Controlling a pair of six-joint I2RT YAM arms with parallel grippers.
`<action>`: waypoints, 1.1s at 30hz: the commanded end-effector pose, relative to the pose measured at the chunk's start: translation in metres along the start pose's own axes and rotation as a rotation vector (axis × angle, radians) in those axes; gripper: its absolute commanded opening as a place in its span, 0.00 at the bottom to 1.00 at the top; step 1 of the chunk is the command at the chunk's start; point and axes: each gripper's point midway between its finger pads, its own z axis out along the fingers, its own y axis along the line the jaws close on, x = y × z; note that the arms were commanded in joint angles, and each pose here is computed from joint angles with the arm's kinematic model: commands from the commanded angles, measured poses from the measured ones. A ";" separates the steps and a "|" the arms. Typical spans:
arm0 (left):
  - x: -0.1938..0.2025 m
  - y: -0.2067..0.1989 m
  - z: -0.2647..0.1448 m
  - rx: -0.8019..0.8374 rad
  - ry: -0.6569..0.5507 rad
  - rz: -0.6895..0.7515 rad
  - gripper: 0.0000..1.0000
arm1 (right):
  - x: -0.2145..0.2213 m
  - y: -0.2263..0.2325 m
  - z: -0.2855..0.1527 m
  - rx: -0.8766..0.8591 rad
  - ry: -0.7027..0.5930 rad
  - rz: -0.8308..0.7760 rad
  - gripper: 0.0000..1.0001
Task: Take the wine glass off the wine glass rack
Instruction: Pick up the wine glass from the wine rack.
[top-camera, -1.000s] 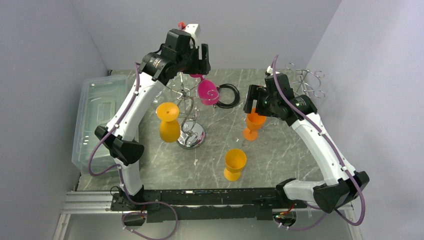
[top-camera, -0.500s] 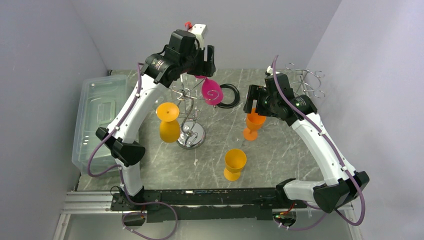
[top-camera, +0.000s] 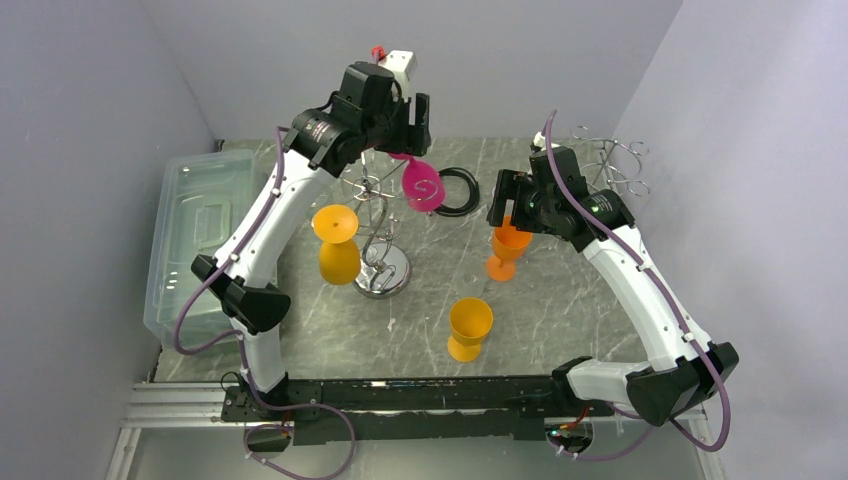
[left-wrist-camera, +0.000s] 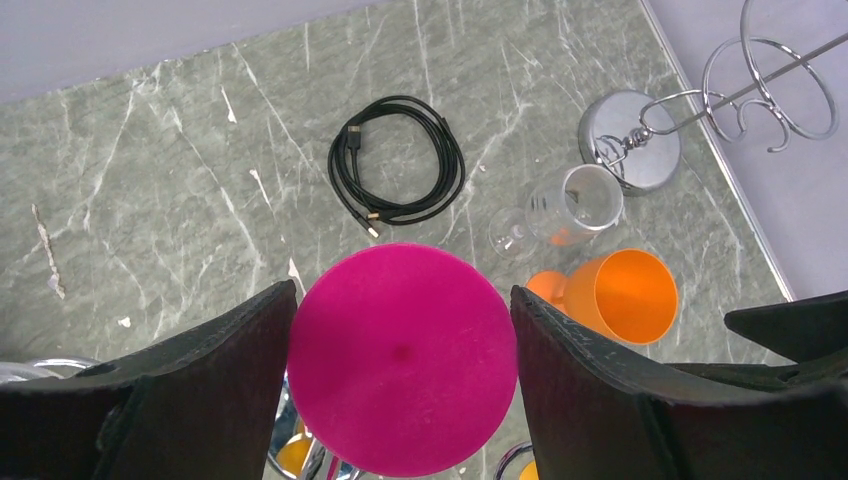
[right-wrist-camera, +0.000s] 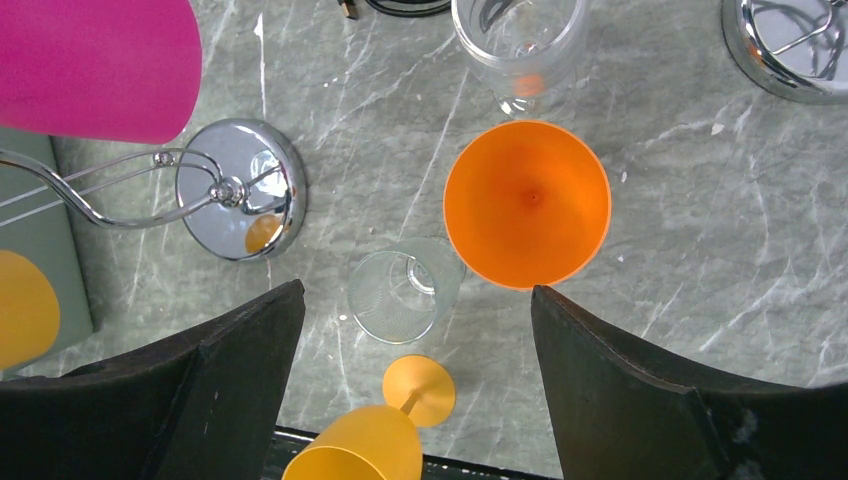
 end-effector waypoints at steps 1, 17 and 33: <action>-0.022 -0.004 -0.033 0.015 -0.085 -0.003 0.62 | -0.012 0.006 -0.008 -0.029 -0.060 0.017 0.86; -0.017 0.009 -0.043 -0.046 -0.084 -0.002 0.59 | -0.012 0.009 -0.008 -0.044 -0.054 0.020 0.85; -0.019 0.026 -0.041 -0.137 -0.102 0.032 0.58 | -0.016 0.013 -0.007 -0.051 -0.056 0.014 0.85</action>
